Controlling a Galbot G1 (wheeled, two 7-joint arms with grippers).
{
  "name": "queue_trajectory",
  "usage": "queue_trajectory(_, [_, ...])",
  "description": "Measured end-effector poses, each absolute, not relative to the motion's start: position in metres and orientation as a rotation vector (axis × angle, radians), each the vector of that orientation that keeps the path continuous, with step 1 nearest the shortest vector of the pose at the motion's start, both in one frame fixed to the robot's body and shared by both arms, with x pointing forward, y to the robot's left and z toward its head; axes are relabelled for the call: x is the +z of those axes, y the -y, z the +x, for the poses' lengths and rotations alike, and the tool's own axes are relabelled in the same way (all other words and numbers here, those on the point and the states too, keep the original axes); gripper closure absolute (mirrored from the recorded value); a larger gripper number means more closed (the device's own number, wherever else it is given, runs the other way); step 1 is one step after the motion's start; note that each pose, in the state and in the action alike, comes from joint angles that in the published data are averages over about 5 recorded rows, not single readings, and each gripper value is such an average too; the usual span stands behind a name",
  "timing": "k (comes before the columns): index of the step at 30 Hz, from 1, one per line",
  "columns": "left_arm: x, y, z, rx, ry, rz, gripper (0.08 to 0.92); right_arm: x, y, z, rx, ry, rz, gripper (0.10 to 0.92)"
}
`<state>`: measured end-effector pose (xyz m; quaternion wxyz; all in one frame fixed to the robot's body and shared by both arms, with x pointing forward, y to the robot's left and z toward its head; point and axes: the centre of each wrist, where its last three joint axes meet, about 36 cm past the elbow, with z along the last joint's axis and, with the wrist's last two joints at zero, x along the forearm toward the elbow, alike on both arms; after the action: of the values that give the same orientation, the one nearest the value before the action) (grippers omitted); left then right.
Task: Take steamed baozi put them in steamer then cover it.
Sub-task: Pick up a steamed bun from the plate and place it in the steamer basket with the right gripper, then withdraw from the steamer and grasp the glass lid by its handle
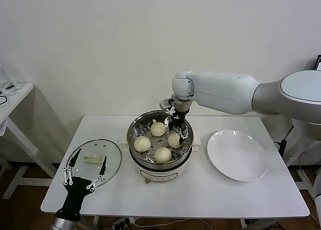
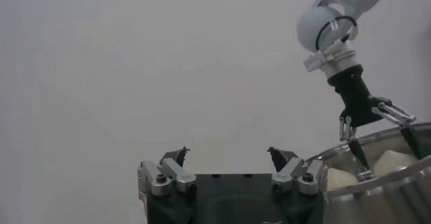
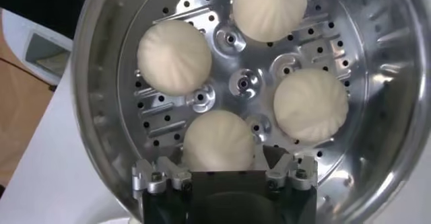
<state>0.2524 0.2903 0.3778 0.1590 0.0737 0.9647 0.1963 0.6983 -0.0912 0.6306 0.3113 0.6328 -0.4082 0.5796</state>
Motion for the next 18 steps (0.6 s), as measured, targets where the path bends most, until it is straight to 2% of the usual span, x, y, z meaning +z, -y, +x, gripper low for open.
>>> queue_trajectory(10, [0.373,-0.295,0.266,0.718,-2.722,0.146,0.177,0.646,0.141,0.682,1.552,1.731,1.745,0.2])
queue_trajectory(18, [0.369,-0.296,0.281,0.842,-2.692,0.068,0.177,0.618,0.21,0.66,1.376,2.624,1.409,0.2])
